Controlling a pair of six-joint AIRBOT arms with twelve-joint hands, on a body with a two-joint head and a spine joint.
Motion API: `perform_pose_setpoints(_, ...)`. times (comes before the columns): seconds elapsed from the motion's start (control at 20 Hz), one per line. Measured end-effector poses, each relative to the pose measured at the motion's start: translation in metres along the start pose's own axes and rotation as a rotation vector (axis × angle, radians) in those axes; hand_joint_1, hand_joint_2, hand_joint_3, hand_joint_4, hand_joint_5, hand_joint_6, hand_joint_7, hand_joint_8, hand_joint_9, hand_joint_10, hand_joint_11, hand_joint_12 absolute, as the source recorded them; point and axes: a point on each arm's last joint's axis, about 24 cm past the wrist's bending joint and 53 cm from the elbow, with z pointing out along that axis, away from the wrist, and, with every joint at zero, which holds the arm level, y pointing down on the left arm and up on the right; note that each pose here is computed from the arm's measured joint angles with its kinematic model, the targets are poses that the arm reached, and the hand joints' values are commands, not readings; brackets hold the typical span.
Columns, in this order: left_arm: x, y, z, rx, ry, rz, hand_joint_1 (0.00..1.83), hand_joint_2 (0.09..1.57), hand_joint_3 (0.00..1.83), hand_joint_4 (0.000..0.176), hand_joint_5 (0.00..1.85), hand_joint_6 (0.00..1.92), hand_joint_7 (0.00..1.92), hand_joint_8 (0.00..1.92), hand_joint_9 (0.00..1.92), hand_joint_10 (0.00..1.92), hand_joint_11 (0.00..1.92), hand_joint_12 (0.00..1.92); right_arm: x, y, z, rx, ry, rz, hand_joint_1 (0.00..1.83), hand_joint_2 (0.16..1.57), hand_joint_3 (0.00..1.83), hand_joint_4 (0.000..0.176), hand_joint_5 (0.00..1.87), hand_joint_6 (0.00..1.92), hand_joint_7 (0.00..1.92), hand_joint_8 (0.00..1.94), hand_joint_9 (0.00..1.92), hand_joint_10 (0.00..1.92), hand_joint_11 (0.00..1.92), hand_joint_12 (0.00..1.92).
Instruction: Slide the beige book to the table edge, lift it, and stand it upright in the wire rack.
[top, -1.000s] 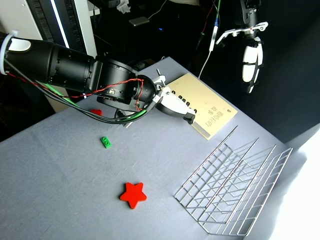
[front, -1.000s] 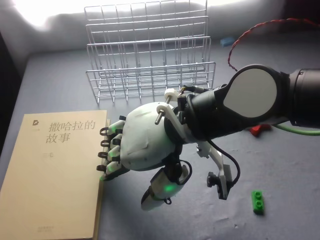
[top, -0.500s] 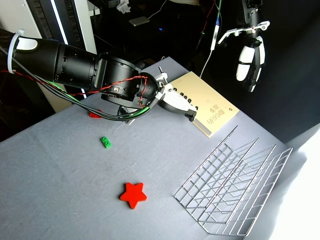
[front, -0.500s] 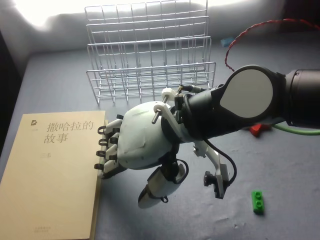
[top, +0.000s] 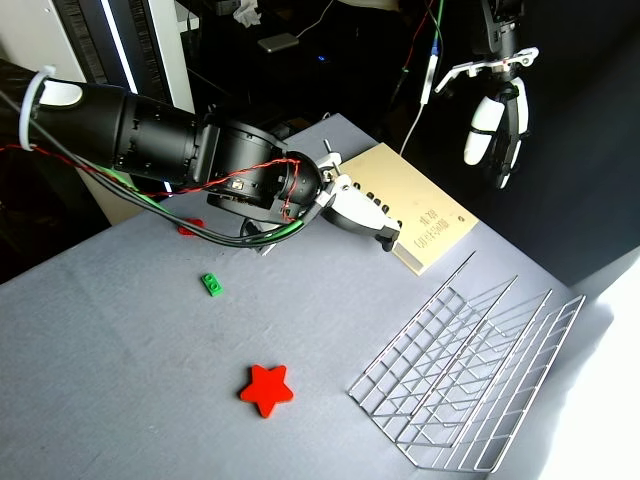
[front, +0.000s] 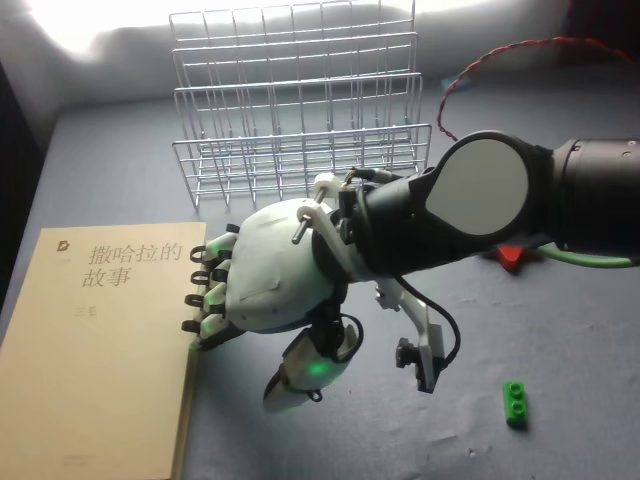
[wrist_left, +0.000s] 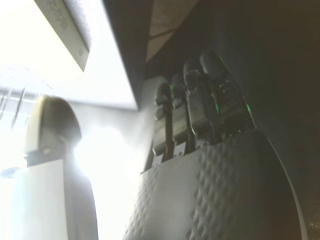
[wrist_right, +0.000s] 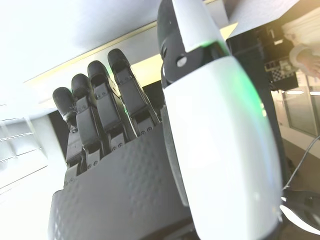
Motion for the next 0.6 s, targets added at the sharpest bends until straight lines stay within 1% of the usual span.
perform_pose_setpoints(0.05,0.0000,0.0000,0.0000,0.000,0.000,0.000,0.75,1.06,0.00,0.000,0.30,0.00,0.27,0.00,0.29,0.00,0.00,0.81,-0.0006,0.0011,0.0011,-0.001,-0.002,-0.001,0.17,1.20,0.00,0.000,0.28,0.00,0.29,0.01,0.29,0.01,0.00,0.85)
perform_pose_setpoints(0.1,0.0000,-0.0001,0.0000,0.000,0.000,0.000,0.74,1.06,0.00,0.000,0.29,0.00,0.28,0.00,0.29,0.00,0.00,0.74,-0.0008,0.0021,0.0018,-0.003,-0.002,-0.001,0.17,1.20,0.00,0.000,0.28,0.00,0.28,0.00,0.28,0.00,0.00,0.82)
perform_pose_setpoints(0.15,0.0000,-0.0001,0.0000,0.000,0.000,0.000,0.77,1.04,0.00,0.000,0.32,0.01,0.29,0.01,0.29,0.00,0.00,0.68,-0.0008,0.0031,0.0025,-0.005,-0.002,-0.002,0.22,1.20,0.00,0.000,0.27,0.00,0.26,0.00,0.27,0.00,0.00,0.78)
perform_pose_setpoints(0.2,0.0000,0.0000,0.0000,0.000,0.000,0.000,0.77,1.04,0.00,0.000,0.32,0.01,0.29,0.01,0.29,0.00,0.00,0.68,-0.0009,0.0039,0.0029,-0.006,-0.002,-0.002,0.22,1.20,0.00,0.000,0.27,0.00,0.26,0.00,0.27,0.00,0.00,0.78)
perform_pose_setpoints(0.25,-0.0009,-0.0007,0.0004,0.001,-0.002,-0.001,0.81,1.02,0.00,0.000,0.33,0.01,0.31,0.01,0.30,0.01,0.00,0.72,-0.0009,0.0043,0.0032,-0.007,-0.002,-0.002,0.23,1.20,0.00,0.000,0.28,0.00,0.27,0.00,0.27,0.00,0.00,0.76)
perform_pose_setpoints(0.3,-0.0008,-0.0009,0.0011,0.002,-0.002,0.001,0.81,1.01,0.00,0.000,0.36,0.01,0.32,0.00,0.32,0.01,0.00,0.81,-0.0010,0.0041,0.0035,-0.006,-0.002,-0.002,0.19,1.20,0.00,0.000,0.30,0.00,0.30,0.01,0.29,0.01,0.00,0.77)
perform_pose_setpoints(0.35,-0.0008,-0.0007,0.0011,0.001,-0.002,0.000,0.81,1.01,0.00,0.000,0.36,0.01,0.32,0.00,0.32,0.01,0.00,0.81,-0.0010,0.0032,0.0038,-0.005,-0.002,-0.001,0.19,1.20,0.00,0.000,0.30,0.00,0.30,0.01,0.29,0.01,0.00,0.77)
perform_pose_setpoints(0.4,-0.0004,-0.0006,0.0013,0.001,-0.001,0.000,0.75,1.03,0.00,0.000,0.33,0.00,0.32,0.00,0.33,0.00,0.00,0.83,-0.0016,0.0009,0.0044,0.000,-0.003,-0.001,0.23,1.19,0.00,0.000,0.31,0.01,0.32,0.01,0.31,0.01,0.00,0.80)
perform_pose_setpoints(0.45,-0.0004,-0.0004,0.0013,0.001,-0.001,-0.001,0.75,1.03,0.00,0.000,0.33,0.00,0.32,0.00,0.33,0.00,0.00,0.83,-0.0021,-0.0006,0.0043,0.003,-0.005,-0.001,0.23,1.19,0.00,0.000,0.31,0.01,0.32,0.01,0.31,0.01,0.00,0.80)
perform_pose_setpoints(0.5,-0.0021,-0.0015,0.0019,0.003,-0.005,0.000,0.73,1.04,0.00,0.000,0.30,0.00,0.28,0.00,0.32,0.00,0.00,0.81,-0.0027,-0.0018,0.0042,0.006,-0.007,0.000,0.20,1.19,0.00,0.000,0.28,0.00,0.29,0.00,0.29,0.00,0.00,0.75)
perform_pose_setpoints(0.55,-0.0040,-0.0028,0.0023,0.006,-0.008,-0.003,0.73,1.04,0.00,0.000,0.30,0.00,0.28,0.00,0.33,0.00,0.00,0.84,-0.0031,-0.0025,0.0046,0.008,-0.008,0.000,0.21,1.19,0.00,0.000,0.27,0.00,0.28,0.00,0.28,0.00,0.00,0.70)
perform_pose_setpoints(0.6,-0.0047,-0.0032,0.0024,0.007,-0.010,-0.001,0.71,1.05,0.00,0.000,0.32,0.01,0.30,0.01,0.33,0.00,0.00,0.86,-0.0034,-0.0039,0.0051,0.011,-0.009,-0.001,0.22,1.19,0.00,0.000,0.27,0.00,0.27,0.00,0.28,0.00,0.00,0.70)
